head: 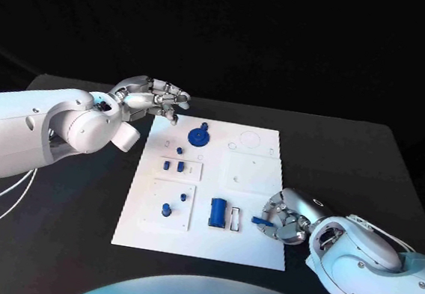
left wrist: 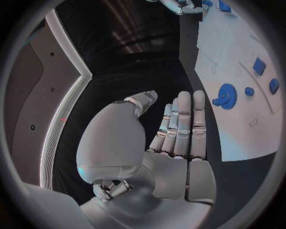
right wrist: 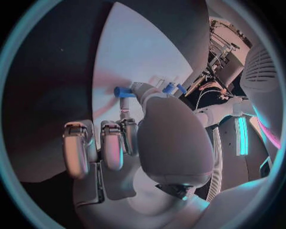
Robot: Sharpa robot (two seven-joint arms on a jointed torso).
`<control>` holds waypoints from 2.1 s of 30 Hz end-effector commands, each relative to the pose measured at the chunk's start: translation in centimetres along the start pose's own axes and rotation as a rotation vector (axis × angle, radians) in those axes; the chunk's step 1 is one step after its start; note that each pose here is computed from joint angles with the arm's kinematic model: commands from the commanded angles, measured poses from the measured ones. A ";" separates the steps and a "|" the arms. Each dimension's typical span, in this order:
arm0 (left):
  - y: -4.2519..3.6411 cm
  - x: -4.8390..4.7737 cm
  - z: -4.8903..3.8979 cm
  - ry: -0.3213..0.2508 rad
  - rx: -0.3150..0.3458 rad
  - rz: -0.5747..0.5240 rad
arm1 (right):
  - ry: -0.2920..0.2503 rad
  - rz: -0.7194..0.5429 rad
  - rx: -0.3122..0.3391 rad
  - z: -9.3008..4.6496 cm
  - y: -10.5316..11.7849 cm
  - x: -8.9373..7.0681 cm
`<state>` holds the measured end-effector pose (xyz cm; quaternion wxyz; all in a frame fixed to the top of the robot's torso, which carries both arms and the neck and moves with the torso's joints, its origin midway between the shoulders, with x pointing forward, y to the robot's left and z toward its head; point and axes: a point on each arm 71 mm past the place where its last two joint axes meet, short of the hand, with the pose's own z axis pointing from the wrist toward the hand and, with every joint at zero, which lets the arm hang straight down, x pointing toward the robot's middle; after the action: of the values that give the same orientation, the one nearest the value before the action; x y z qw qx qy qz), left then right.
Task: Assemble the parts on the task board
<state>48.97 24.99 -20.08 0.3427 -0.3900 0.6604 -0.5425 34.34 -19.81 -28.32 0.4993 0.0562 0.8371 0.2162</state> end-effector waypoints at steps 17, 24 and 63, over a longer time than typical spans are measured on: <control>-0.15 0.34 0.09 0.017 0.010 -0.005 | 0.028 0.151 -0.009 0.3 2.6 -0.6; -0.17 0.46 0.14 0.021 0.011 -0.005 | 0.079 0.177 -0.008 1.0 3.4 0.3; -0.16 0.44 0.07 0.024 0.008 -0.006 | 0.112 0.156 0.017 1.6 3.5 1.2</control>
<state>48.92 24.81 -20.06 0.3405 -0.3888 0.6612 -0.5438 34.76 -15.93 -28.49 0.4328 0.1219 0.8568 0.2524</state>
